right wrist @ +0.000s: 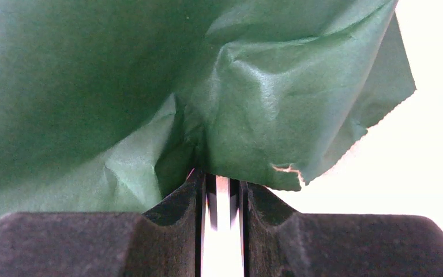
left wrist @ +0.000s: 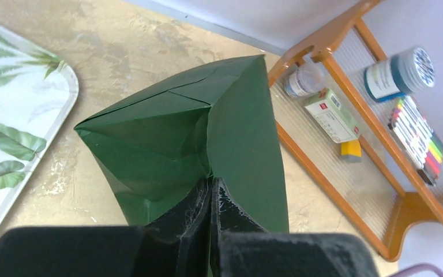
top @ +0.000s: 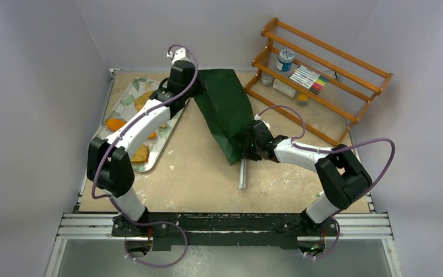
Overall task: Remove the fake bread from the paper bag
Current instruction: Take out the fake bread from the paper bag.
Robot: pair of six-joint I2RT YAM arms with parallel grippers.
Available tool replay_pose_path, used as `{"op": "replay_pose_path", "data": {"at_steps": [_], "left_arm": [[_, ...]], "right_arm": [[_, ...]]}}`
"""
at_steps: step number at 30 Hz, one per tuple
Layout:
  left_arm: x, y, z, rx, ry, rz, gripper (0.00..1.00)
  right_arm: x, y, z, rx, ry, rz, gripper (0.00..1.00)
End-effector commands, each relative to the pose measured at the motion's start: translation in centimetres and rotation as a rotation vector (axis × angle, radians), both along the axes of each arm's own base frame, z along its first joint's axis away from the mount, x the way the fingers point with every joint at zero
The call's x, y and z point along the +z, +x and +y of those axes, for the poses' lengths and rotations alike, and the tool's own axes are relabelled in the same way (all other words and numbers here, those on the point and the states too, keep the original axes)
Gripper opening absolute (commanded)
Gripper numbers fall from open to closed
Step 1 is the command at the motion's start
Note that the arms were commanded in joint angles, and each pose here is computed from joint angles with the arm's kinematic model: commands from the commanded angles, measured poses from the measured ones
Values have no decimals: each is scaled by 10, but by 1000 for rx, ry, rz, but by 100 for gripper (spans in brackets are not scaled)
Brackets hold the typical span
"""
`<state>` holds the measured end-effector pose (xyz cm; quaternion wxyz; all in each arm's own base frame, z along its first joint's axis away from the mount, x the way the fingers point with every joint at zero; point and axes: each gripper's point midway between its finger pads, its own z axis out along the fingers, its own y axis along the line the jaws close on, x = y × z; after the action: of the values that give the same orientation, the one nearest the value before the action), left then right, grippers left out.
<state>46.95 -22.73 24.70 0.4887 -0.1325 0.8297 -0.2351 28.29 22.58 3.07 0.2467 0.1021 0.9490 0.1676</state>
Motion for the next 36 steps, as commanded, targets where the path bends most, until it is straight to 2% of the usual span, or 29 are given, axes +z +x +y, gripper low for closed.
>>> {"op": "replay_pose_path", "data": {"at_steps": [1, 3, 5, 8, 9, 12, 14, 16, 18, 20, 22, 24, 26, 32, 34, 36], "left_arm": [[86, -13, -3, 5, 30, -210, 0], [45, 20, 18, 6, -25, -94, 0], [24, 18, 13, -51, -29, -12, 0], [49, -21, -4, -41, -11, -125, 0], [51, -21, -4, -34, -43, -146, 0], [8, 16, -2, -60, 13, -11, 0], [35, 10, -29, -147, -4, -48, 0], [55, -6, -38, -131, 5, -108, 0], [54, 3, -23, -64, -11, -131, 0], [22, 32, -2, -39, -16, -46, 0], [5, 36, -5, -114, -76, 35, 0], [31, 9, -19, -126, -23, -49, 0], [51, -5, -6, -45, 7, -137, 0], [55, 27, 54, 119, -7, -148, 0], [46, 49, 56, 116, -80, -128, 0], [29, 66, 56, 116, -98, -100, 0]], "right_arm": [[23, 23, 13, -7, 48, -82, 22], [23, 25, 14, -9, 50, -82, 22], [25, 27, 15, -17, 55, -89, 22], [21, 24, 14, -16, 55, -78, 22], [21, 24, 14, -18, 56, -79, 22], [20, 26, 17, -21, 63, -75, 22], [23, 31, 18, -27, 66, -87, 22], [23, 30, 20, -20, 69, -82, 22], [23, 30, 19, -18, 66, -83, 22], [25, 30, 20, -18, 68, -85, 22], [28, 31, 20, -21, 75, -91, 22], [28, 29, 18, -24, 71, -95, 22], [28, 29, 16, -27, 70, -99, 22], [37, 33, 20, -25, 94, -115, 22], [38, 32, 20, -28, 93, -116, 22], [41, 31, 18, -39, 102, -121, 22]]}}
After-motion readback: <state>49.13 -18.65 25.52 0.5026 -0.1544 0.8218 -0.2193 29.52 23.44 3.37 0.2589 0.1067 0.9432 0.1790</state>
